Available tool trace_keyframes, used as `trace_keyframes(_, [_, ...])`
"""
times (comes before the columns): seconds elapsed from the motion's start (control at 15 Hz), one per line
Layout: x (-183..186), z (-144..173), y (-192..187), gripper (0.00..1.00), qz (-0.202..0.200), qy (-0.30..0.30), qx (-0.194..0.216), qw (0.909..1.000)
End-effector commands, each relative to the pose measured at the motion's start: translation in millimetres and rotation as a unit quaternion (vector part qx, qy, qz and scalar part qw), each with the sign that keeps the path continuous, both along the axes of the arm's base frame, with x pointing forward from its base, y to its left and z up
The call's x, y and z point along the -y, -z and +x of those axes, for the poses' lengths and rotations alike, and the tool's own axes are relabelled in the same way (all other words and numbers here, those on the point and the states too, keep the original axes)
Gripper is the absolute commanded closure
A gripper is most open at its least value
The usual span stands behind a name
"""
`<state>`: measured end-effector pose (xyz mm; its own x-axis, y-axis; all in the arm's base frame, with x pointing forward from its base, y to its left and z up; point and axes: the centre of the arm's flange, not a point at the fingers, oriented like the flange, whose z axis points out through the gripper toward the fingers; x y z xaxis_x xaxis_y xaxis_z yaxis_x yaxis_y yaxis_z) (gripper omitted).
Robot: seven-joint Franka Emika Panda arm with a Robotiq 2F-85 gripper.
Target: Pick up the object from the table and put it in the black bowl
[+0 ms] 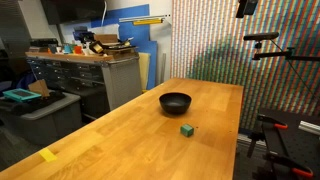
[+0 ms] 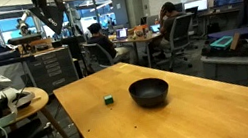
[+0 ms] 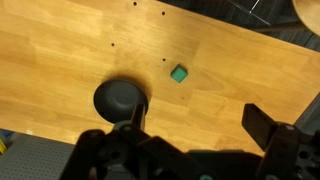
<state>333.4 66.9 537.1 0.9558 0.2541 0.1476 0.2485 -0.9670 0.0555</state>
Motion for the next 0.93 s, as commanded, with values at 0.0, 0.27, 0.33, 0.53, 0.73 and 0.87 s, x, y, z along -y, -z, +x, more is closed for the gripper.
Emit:
trace_keyframes(0.0, [-0.2, 0.4, -2.0, 0.0, 0.0, 0.0, 0.002, 1.0])
trace_keyframes(0.27, [-0.5, 0.3, -8.4, 0.0, 0.001, 0.0, 0.009, 1.0])
trace_keyframes(0.33, [-0.5, 0.4, -8.4, 0.0, 0.001, 0.0, 0.009, 1.0])
trace_keyframes(0.53, [-0.5, 0.4, -8.4, 0.0, 0.001, 0.0, 0.009, 1.0])
trace_keyframes(0.73, [-0.5, 0.4, -8.4, 0.0, 0.001, 0.0, 0.009, 1.0])
trace_keyframes(0.87, [-0.5, 0.4, -8.4, 0.0, 0.001, 0.0, 0.009, 1.0])
